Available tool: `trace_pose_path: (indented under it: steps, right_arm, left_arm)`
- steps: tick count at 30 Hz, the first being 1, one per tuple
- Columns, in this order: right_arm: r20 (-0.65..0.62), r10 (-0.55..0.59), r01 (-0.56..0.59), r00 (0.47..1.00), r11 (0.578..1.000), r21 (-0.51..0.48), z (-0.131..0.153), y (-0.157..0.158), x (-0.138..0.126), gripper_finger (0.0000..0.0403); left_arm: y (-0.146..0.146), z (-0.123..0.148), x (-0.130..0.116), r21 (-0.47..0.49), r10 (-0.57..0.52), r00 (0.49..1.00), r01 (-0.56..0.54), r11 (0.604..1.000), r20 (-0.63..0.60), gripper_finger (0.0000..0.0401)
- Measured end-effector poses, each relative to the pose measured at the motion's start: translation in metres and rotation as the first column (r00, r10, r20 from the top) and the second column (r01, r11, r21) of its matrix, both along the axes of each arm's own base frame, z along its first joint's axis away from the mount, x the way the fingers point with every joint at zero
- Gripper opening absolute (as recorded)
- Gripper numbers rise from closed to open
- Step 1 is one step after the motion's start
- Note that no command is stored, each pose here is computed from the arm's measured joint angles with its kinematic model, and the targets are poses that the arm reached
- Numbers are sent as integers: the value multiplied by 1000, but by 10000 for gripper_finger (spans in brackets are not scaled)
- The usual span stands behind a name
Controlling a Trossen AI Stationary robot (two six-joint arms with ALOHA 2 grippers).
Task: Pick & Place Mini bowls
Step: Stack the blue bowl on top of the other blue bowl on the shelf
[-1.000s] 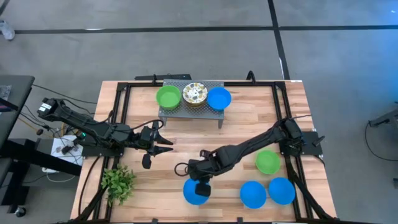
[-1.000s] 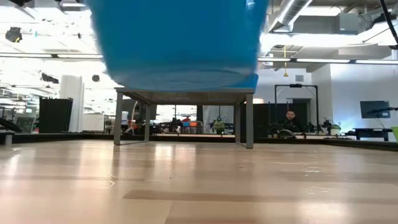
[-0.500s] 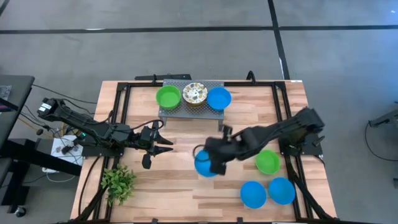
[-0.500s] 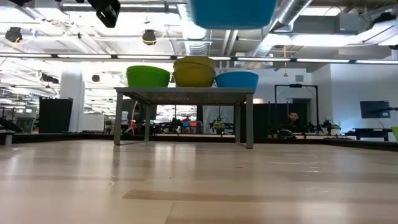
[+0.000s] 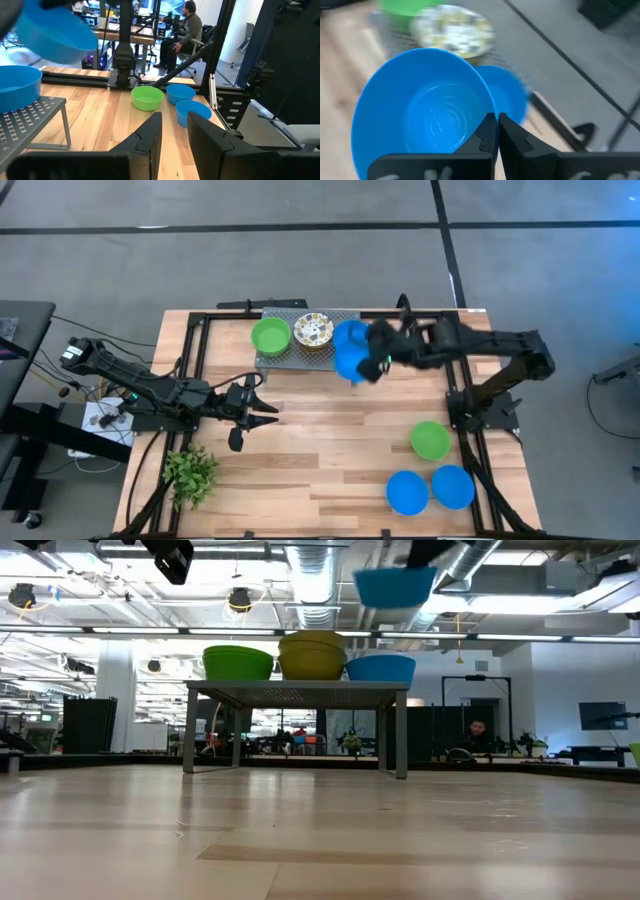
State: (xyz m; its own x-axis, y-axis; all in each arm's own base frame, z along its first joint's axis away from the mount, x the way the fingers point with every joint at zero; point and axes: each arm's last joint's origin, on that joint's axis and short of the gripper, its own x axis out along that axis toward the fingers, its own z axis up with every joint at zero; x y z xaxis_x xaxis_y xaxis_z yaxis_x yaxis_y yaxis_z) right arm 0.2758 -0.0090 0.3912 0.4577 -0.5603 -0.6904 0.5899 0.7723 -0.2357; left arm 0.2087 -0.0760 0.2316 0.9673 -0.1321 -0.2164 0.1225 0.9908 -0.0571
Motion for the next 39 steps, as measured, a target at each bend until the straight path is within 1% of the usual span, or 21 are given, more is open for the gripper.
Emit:
trace_pose_path:
  steps: [5,10,15,17,20,24,27,30,34,39]
  right_arm:
    - [-13,-135,135,991,991,8,-2,-43,-5,0]
    - [-48,-167,170,985,983,75,-10,-74,-3,0]
    - [-40,-192,195,981,972,129,-15,-94,-1,0]
    - [-47,-178,183,983,971,153,-17,-99,0,0]
    - [-43,-176,181,983,972,149,-20,-103,5,0]
    - [-91,-159,172,983,973,152,-32,-108,14,0]
    - [-113,-136,154,984,974,169,-40,-111,22,0]
    - [-128,-127,148,984,976,163,-47,-113,29,0]
    - [-145,-122,148,982,972,180,-52,-116,32,0]
    - [-137,-127,151,982,972,182,-52,-118,32,0]
  left_arm:
    - [0,0,0,0,0,1000,0,1000,0,90]
    - [0,0,0,0,0,1000,0,1000,0,90]
    - [0,0,0,-1,1,1000,-1,1000,-2,90]
    - [0,-1,0,-1,1,1000,-1,1000,-7,90]
    - [0,-1,0,0,1,1000,-1,1000,-10,90]
    - [0,-1,0,0,1,1000,-1,1000,-10,90]
    - [0,-1,0,0,1,1000,-1,1000,-10,90]
    - [0,-1,0,0,1,1000,-1,1000,-10,90]
    - [0,-1,0,0,1,1000,-1,1000,-10,90]
    - [0,-1,0,-1,1,1000,-1,1000,-9,90]
